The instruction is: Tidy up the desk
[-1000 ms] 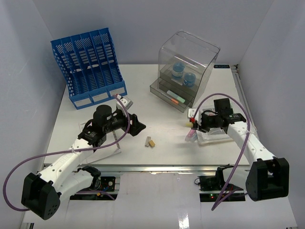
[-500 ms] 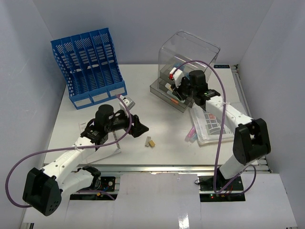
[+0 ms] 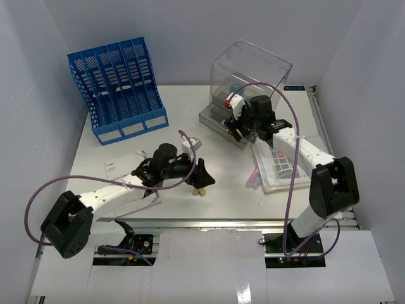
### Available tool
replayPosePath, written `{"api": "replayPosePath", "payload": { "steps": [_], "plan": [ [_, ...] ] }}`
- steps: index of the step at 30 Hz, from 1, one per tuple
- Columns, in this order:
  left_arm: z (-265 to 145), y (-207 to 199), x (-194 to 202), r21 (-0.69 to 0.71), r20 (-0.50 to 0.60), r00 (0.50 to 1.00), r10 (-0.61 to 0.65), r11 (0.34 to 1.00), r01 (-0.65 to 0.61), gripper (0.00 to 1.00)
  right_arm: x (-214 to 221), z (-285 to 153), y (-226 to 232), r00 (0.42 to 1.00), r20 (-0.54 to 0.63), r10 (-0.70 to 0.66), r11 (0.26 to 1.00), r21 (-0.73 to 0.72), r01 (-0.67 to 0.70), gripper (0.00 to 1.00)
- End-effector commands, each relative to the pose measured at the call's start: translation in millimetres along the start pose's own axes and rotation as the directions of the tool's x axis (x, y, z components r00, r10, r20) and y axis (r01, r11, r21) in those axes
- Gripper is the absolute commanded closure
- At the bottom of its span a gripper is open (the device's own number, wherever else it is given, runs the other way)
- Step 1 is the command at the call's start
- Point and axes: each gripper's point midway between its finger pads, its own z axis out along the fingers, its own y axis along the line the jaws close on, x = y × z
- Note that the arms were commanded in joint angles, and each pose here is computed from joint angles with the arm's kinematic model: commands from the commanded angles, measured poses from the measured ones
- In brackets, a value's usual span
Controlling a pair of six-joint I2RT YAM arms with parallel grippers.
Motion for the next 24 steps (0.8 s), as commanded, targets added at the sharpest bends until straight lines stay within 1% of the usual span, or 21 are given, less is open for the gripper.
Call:
{"api": "replayPosePath", "payload": {
  "steps": [1, 3, 5, 8, 11, 14, 17, 21, 24],
  "plan": [
    [36.1, -11.4, -11.4, -0.042, 0.017, 1.000, 0.001, 0.999, 0.000, 0.25, -26.5, -60.7, 25.0, 0.997, 0.073, -0.037, 0.992, -0.119, 0.046, 0.20],
    [50.2, -16.4, -13.3, -0.069, 0.013, 1.000, 0.010, 0.998, -0.009, 0.32, -15.6, -81.2, 39.1, 0.997, 0.061, -0.036, 0.978, -0.201, 0.048, 0.20],
    [72.3, -14.8, -19.8, -0.122, 0.003, 1.000, 0.023, 0.992, -0.023, 0.38, -10.1, -105.1, 42.1, 0.994, 0.112, 0.006, 0.967, -0.255, 0.023, 0.20],
    [108.9, -21.4, -13.1, -0.183, -0.052, 0.997, 0.061, 0.981, -0.069, 0.42, 16.8, -129.1, 39.4, 0.989, 0.128, 0.076, 0.965, -0.258, -0.041, 0.21],
    [139.5, -14.0, -7.9, -0.272, -0.102, 0.991, 0.091, 0.955, -0.115, 0.40, 54.2, -145.9, 32.2, 0.981, 0.118, 0.155, 0.968, -0.218, -0.127, 0.21],
    [164.8, -1.5, 5.4, -0.334, -0.161, 0.980, 0.118, 0.928, -0.167, 0.36, 73.8, -162.2, 23.4, 0.965, 0.145, 0.220, 0.965, -0.176, -0.193, 0.21],
    [182.7, -6.8, -4.7, -0.334, -0.152, 0.979, 0.135, 0.925, -0.180, 0.35, 88.2, -170.0, 20.0, 0.942, 0.171, 0.289, 0.950, -0.177, -0.259, 0.21],
    [201.9, -5.6, -6.2, -0.352, -0.169, 0.973, 0.154, 0.913, -0.206, 0.35, 100.2, -179.5, 5.0, 0.934, 0.179, 0.309, 0.950, -0.114, -0.292, 0.21],
    [213.6, -3.8, -5.1, -0.364, -0.178, 0.970, 0.163, 0.905, -0.219, 0.35, 103.1, -180.3, 7.6, 0.926, 0.183, 0.331, 0.942, -0.126, -0.312, 0.21]
  ]
}}
